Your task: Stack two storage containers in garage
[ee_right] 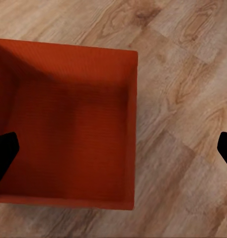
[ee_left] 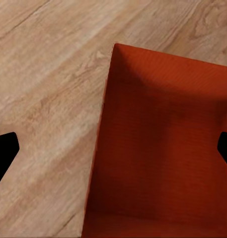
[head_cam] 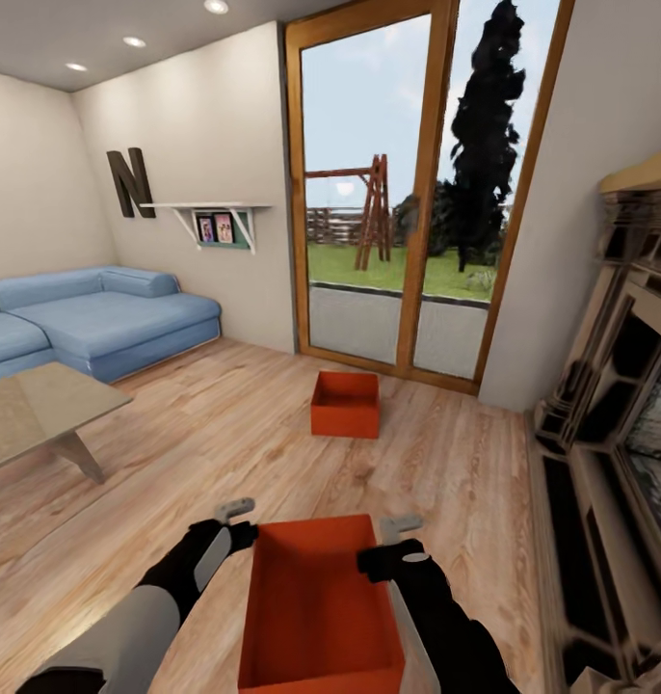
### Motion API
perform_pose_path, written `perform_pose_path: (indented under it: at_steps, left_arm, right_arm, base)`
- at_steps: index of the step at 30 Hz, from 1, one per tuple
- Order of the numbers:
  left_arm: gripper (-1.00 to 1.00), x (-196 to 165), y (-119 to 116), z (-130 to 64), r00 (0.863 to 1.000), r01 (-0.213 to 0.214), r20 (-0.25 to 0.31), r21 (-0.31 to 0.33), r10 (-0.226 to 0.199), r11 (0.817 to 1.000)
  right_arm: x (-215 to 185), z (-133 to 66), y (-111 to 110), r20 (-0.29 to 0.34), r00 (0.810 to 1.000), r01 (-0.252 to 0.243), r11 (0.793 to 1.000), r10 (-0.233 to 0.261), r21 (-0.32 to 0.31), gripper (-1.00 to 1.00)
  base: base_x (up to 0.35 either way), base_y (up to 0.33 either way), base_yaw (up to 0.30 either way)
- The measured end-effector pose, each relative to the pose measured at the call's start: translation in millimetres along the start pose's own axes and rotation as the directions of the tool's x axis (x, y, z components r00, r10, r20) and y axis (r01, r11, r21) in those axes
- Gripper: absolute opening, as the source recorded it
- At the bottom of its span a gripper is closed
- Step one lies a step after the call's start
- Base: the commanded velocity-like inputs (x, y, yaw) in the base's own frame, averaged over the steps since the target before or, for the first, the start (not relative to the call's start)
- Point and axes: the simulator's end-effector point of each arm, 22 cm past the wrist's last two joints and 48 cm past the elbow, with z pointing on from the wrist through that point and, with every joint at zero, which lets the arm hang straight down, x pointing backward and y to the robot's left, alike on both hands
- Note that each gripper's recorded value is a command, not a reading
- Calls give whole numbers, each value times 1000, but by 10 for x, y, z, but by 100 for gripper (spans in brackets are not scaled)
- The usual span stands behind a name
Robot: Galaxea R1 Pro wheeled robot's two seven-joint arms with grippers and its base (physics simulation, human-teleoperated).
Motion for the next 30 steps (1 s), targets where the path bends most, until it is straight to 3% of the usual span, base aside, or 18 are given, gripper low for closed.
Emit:
perform_pose_path:
  at_steps: [13,21,30]
  left_arm:
    - [100,149,-31,57,1000,3,-22,-2,-3,1000]
    - [100,362,-256,150,999,5,-36,35,-3,999]
    - [100,492,-236,276,999,4,-33,36,-3,999]
  right_arm:
    - [-5,16,-17,15,1000,-1,1000,0,7,100]
    - [12,56,-56,41,999,-6,1000,5,23,100]
    - [60,112,-57,68,998,-13,1000,11,26,100]
  base:
    - [32,29,18]
    - [0,0,77]
    - [0,0,12]
